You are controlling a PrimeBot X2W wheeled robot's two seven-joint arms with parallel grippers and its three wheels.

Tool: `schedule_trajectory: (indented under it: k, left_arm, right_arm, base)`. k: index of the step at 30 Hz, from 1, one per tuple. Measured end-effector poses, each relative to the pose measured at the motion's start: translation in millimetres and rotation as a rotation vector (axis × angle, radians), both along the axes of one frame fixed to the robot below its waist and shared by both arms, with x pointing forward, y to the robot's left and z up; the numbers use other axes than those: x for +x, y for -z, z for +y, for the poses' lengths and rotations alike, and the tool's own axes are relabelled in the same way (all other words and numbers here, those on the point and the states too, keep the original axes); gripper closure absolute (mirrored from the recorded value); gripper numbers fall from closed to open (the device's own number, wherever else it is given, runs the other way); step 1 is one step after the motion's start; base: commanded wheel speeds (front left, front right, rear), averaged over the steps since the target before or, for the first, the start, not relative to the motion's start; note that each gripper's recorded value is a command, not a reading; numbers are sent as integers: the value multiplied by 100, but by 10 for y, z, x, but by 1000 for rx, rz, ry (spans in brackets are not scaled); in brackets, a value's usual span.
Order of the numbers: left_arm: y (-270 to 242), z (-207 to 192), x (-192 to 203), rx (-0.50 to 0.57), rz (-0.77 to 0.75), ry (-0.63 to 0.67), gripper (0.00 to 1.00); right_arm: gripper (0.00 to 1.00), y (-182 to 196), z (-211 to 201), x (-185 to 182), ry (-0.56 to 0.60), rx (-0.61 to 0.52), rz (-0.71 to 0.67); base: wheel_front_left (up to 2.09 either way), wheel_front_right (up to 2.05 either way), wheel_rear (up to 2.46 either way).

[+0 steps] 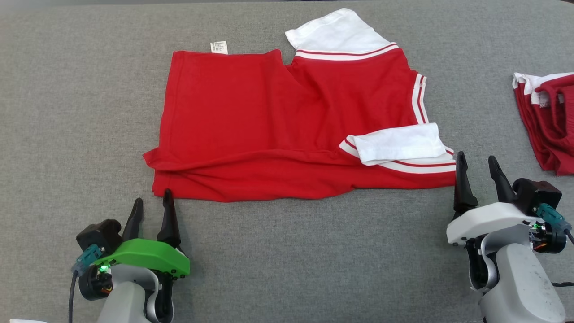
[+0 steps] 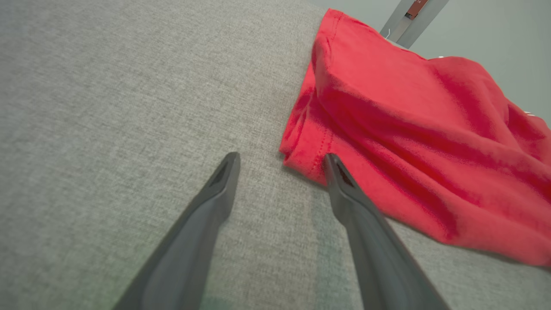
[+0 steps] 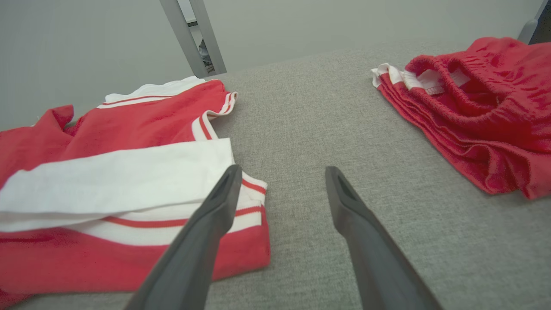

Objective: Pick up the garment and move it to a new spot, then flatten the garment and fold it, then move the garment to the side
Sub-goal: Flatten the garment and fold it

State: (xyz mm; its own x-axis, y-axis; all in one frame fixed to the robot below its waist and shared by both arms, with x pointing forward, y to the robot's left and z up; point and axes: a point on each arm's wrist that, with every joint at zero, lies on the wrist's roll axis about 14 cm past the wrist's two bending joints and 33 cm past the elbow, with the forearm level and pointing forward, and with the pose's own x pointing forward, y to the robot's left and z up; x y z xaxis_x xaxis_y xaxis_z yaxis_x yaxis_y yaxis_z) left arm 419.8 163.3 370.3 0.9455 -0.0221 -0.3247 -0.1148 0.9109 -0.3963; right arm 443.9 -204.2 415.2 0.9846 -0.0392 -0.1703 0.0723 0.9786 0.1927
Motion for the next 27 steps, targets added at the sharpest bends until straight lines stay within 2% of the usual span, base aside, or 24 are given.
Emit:
schedule_trajectory:
  k: [7, 14, 15, 17, 18, 23, 24, 25, 27]
  left_arm:
    - [35, -98, 18, -31, 3, 33, 0]
    - [82, -192, 97, -41, 17, 63, 0]
    - [113, -222, 93, -37, 27, 77, 20]
    - [156, -257, 100, -31, 42, 95, 83]
    - [177, -282, 103, -29, 48, 106, 100]
    - [221, -376, 104, -39, 71, 138, 100]
    - [219, -383, 104, -43, 71, 139, 100]
    - [212, -386, 104, -46, 70, 139, 100]
    - [180, -389, 109, -51, 62, 137, 100]
  right_arm:
    - [0, 103, 92, -65, -32, -3, 30]
    - [0, 276, 302, -126, -122, -58, 87]
    - [0, 305, 293, -132, -120, -60, 97]
    - [0, 351, 290, -136, -122, -63, 112]
    - [0, 370, 304, -134, -128, -65, 118]
    - [1, 461, 390, -136, -155, -61, 147]
    - [83, 477, 409, -138, -161, -60, 152]
    - [100, 485, 417, -134, -166, -61, 156]
    - [100, 482, 428, -131, -158, -39, 154]
  base:
    - [0, 0, 0]
    - [0, 0, 0]
    - [0, 0, 0]
    - [0, 0, 0]
    - [0, 0, 0]
    - [0, 0, 0]
    - [0, 0, 0]
    - [0, 0, 0]
    - [0, 0, 0]
